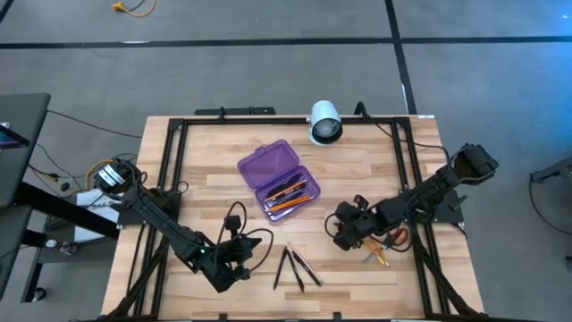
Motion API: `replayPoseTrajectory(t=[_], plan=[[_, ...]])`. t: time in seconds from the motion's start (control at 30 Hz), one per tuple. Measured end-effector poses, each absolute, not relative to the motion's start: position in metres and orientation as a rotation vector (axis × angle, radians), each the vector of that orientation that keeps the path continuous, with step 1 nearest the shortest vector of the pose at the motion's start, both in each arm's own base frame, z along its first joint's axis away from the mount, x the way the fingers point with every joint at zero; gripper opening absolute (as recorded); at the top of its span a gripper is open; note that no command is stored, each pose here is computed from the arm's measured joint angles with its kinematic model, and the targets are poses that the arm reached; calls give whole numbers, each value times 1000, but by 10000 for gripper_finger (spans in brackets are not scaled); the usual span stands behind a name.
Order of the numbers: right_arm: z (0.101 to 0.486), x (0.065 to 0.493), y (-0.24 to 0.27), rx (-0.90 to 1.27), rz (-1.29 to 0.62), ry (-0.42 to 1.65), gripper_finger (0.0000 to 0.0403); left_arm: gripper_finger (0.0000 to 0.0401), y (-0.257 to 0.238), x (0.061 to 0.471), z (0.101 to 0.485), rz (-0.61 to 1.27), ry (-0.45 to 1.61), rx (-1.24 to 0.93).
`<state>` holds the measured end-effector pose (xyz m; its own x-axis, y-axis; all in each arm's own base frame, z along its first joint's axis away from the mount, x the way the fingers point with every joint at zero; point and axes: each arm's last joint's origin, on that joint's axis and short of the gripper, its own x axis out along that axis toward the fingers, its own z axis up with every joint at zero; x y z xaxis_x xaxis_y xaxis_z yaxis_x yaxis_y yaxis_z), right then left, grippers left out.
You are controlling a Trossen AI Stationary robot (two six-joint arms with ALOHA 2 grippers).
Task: Pick & place school supplies into a supply box
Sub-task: Put the black pen into the purple supply box
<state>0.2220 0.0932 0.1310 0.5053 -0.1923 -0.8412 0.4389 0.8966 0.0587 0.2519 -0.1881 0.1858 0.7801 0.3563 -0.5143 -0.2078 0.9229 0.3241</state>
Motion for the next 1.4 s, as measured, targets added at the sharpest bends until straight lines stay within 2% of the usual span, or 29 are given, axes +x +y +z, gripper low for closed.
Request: replayPoseTrajectory(t=[0.4,1.07,1.4], plan=[[137,221,86,270,-490,1046,120,0,-188,252,186,309,604,254],[136,224,77,314,-468,1104,120,0,-188,252,186,312,602,248],[111,230,79,273,-506,1185,120,0,-188,252,186,312,604,250]])
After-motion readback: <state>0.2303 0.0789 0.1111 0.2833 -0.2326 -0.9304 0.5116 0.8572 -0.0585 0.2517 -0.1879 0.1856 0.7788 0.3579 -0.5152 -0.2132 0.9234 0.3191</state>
